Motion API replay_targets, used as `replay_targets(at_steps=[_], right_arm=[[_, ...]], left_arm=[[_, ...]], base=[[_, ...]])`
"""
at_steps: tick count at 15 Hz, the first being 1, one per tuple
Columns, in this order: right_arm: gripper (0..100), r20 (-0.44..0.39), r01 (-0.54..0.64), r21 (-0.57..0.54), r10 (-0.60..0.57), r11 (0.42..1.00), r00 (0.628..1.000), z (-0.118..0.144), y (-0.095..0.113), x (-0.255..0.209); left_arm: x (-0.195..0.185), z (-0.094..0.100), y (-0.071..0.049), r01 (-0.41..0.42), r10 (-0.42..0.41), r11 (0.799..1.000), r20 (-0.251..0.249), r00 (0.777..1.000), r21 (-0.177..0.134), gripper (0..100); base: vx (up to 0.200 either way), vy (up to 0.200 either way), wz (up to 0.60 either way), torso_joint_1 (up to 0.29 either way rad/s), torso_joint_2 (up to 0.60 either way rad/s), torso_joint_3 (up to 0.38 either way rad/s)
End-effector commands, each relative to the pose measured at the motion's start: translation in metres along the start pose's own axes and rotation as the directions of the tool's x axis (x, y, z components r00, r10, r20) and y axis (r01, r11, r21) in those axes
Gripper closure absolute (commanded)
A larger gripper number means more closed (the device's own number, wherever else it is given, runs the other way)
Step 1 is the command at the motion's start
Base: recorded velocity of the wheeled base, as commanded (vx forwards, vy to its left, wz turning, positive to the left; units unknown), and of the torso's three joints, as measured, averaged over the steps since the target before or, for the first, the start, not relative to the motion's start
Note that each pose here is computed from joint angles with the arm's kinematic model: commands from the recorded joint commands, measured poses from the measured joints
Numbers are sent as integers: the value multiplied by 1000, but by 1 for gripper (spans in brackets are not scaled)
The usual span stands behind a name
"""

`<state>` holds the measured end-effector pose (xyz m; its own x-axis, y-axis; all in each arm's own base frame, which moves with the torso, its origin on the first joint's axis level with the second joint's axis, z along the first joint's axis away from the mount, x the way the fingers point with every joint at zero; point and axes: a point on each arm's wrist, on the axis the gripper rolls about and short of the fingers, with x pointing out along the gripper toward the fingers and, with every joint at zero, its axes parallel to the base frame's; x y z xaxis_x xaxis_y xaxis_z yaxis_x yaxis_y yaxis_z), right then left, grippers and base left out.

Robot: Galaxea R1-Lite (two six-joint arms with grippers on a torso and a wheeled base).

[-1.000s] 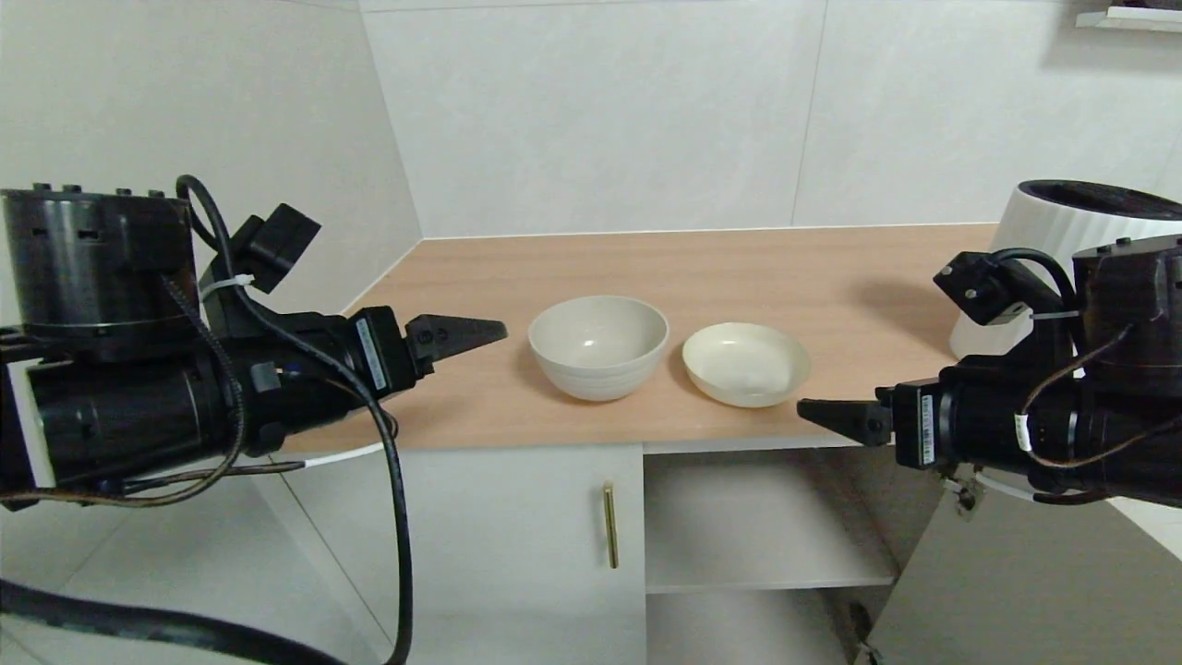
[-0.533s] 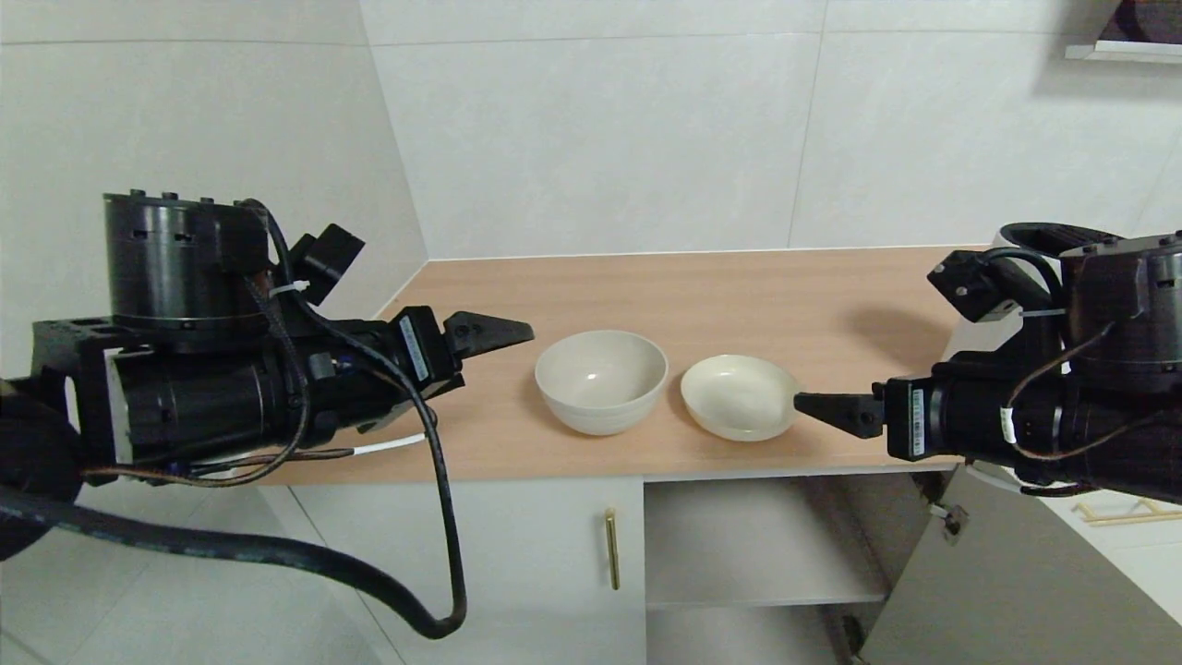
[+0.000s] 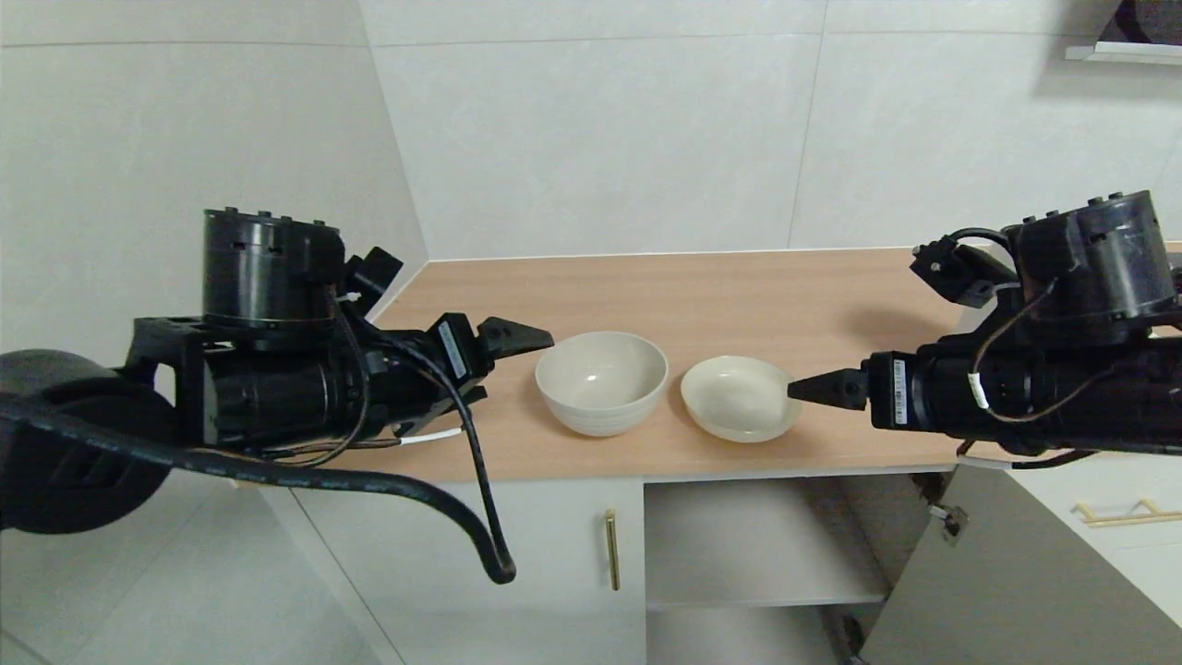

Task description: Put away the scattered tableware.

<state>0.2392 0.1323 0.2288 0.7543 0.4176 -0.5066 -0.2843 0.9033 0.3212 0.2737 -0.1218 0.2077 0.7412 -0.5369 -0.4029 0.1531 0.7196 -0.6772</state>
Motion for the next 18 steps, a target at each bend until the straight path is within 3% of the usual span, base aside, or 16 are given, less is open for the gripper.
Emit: replay_targets(at_steps=[1,5,14,15,16,18], right_arm=[[0,-13,30,45,-29,999,999,11,-3,14],[0,-11,58,45,-58,997,998,9,-4,19],[0,-15,62,45,-61,997,998,8,-4,19],[0,-15,62,45,-61,997,998,8,-4,19],[0,-14,61,45,-61,997,998,8,-4,19],[0,-14,61,45,-61,997,998,8,-4,19]], left_arm=[[31,-6,14,-53,51,998,-56,997,-41,0],[59,-13,29,-111,104,992,-103,989,-61,0],[78,-8,31,-116,108,990,-97,989,-75,0],[79,-7,31,-115,107,990,-94,990,-81,0],[82,-5,30,-113,104,987,-87,991,-113,0],[83,-3,31,-121,113,985,-73,991,-121,0]], base=[[0,0,0,0,0,0],[0,0,0,0,0,0],[0,0,0,0,0,0],[0,0,0,0,0,0],[0,0,0,0,0,0],[0,0,0,0,0,0]])
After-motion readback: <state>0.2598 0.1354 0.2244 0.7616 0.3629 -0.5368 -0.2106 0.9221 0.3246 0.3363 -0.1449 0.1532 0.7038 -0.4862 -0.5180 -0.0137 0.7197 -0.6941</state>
